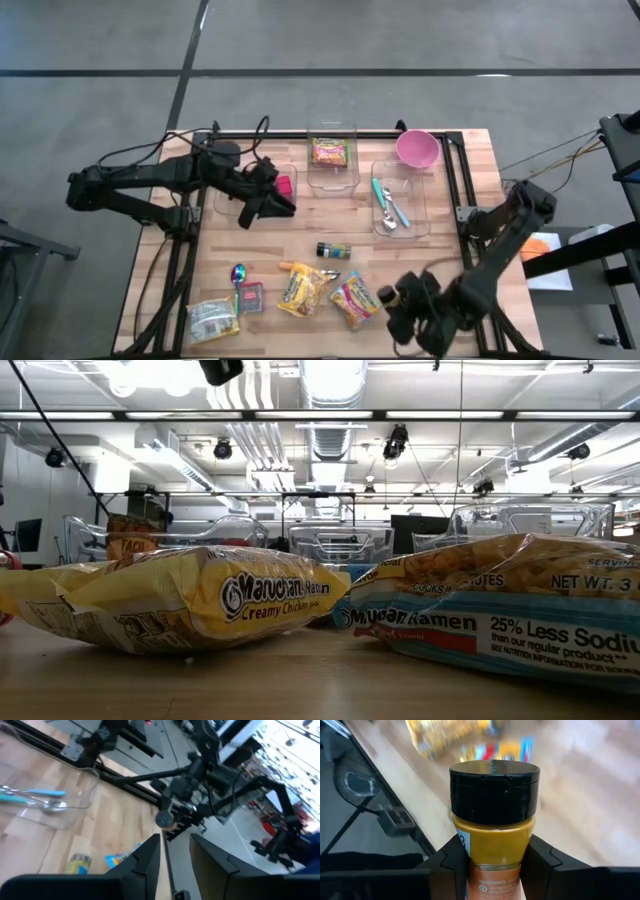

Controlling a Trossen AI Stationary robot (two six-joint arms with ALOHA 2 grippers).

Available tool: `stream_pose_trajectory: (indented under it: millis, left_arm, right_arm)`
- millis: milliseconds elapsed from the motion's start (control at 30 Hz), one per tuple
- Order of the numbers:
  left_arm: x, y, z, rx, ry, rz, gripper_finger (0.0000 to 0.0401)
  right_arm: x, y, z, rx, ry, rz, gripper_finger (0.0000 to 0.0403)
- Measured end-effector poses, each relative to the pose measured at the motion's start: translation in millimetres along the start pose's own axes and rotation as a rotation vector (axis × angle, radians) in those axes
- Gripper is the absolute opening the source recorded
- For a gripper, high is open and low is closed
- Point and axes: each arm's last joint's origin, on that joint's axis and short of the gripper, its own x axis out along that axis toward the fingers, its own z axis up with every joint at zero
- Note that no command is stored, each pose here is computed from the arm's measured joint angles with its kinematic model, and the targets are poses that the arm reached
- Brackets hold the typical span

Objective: Pick & Place Food Item
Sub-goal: Put the orange seasoning bottle into the left transparent bin

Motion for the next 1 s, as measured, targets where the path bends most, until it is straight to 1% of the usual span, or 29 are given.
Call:
stream_pose_trajectory:
  millis: [67, 133, 200, 333, 400, 500, 600, 733, 833, 1000]
  left_arm:
    - [3.1, -2.1, 6.2, 0.005, -0.001, -0.005, 0.0135]
    - [6.7, -2.8, 9.9, 0.014, 0.03, -0.008, 0.0161]
    - [9.5, -5.1, 15.8, 0.039, 0.061, -0.002, 0.0193]
    - [20.5, -3.2, 23.0, 0.056, 0.157, 0.042, 0.0259]
    - [28.1, -1.0, 26.4, 0.062, 0.201, 0.059, 0.0288]
    - [36.3, -1.6, 34.5, 0.093, 0.234, 0.047, 0.032]
    - [46.0, -0.4, 39.7, 0.107, 0.259, 0.023, 0.0337]
    - [56.9, 0.3, 44.1, 0.11, 0.279, -0.013, 0.0341]
    - [63.4, 2.1, 42.7, 0.112, 0.294, -0.016, 0.0342]
    - [72.2, 4.7, 39.8, 0.109, 0.313, -0.022, 0.0342]
  right_arm:
    - [-6.3, -1.0, 19.6, -0.028, -0.017, 0.02, 0.012]
    - [-12.2, -2.7, 39.9, -0.046, -0.038, 0.04, 0.012]
    - [-18.6, -6.3, 59.1, -0.069, -0.062, 0.054, 0.012]
    - [-31.3, -14.9, 96.9, -0.087, -0.116, 0.09, 0.012]
    - [-35.7, -16.5, 113.9, -0.101, -0.134, 0.132, 0.012]
    - [-39.8, -17.2, 132.3, -0.12, -0.15, 0.196, 0.012]
    - [-39.0, -18.3, 145.5, -0.132, -0.147, 0.23, 0.012]
    - [-32.5, -19.7, 159.8, -0.128, -0.135, 0.249, 0.012]
    - [-25.0, -18.1, 169.0, -0.132, -0.131, 0.272, 0.012]
    - [-18.1, -10.0, 184.2, -0.146, -0.161, 0.376, 0.012]
